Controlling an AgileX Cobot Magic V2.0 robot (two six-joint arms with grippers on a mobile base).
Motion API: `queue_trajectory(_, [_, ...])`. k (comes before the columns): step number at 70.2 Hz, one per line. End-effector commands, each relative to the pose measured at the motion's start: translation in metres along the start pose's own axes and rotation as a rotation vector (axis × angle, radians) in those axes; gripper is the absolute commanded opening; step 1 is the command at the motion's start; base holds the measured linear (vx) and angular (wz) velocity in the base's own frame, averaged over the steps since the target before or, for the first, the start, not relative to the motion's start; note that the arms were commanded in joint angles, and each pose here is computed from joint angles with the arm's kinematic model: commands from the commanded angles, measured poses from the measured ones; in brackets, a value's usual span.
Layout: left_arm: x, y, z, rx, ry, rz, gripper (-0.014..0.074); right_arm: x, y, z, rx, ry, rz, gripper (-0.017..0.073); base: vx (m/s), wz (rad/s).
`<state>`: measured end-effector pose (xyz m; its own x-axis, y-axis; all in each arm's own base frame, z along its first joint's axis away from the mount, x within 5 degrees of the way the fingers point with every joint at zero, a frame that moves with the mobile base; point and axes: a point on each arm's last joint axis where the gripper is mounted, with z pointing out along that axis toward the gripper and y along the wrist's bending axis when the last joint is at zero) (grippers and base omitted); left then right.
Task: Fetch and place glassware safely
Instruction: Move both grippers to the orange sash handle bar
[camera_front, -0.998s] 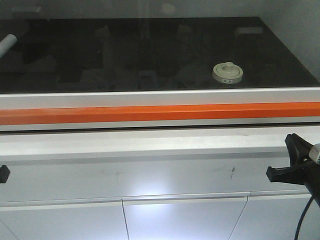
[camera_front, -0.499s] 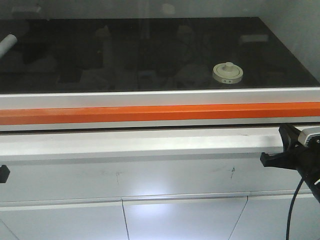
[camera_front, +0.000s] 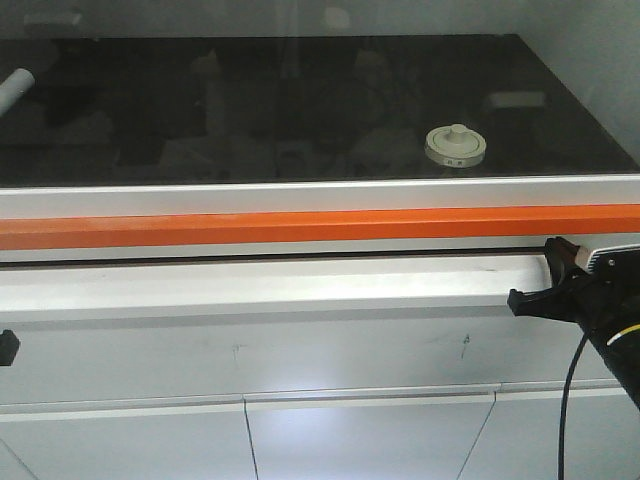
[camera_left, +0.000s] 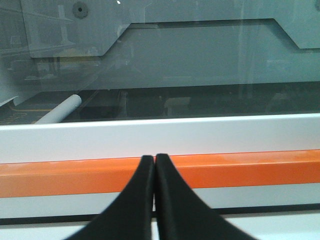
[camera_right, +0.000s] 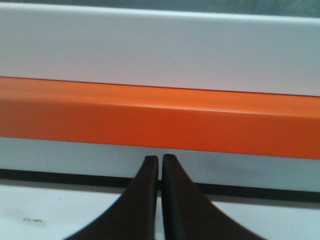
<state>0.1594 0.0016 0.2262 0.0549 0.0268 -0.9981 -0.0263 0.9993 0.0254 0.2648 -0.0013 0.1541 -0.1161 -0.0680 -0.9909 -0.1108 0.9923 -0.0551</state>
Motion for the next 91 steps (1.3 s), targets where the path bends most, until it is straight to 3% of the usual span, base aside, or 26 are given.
queue_trajectory(1, [-0.014,0.0,0.003,-0.006,-0.104,-0.008,-0.0007,-0.019,-0.003,0.007,0.007,-0.147,-0.018,-0.0001,0.0,0.0])
queue_trajectory(60, [-0.01,0.0,0.004,-0.003,-0.06,-0.006,-0.0007,-0.034,-0.005,0.013,0.01,-0.271,-0.023,-0.0001,0.0,0.0])
queue_trajectory(91, [0.018,-0.002,0.024,0.0,0.06,0.012,-0.0007,-0.034,-0.005,0.013,0.01,-0.271,-0.023,-0.0001,0.0,0.0])
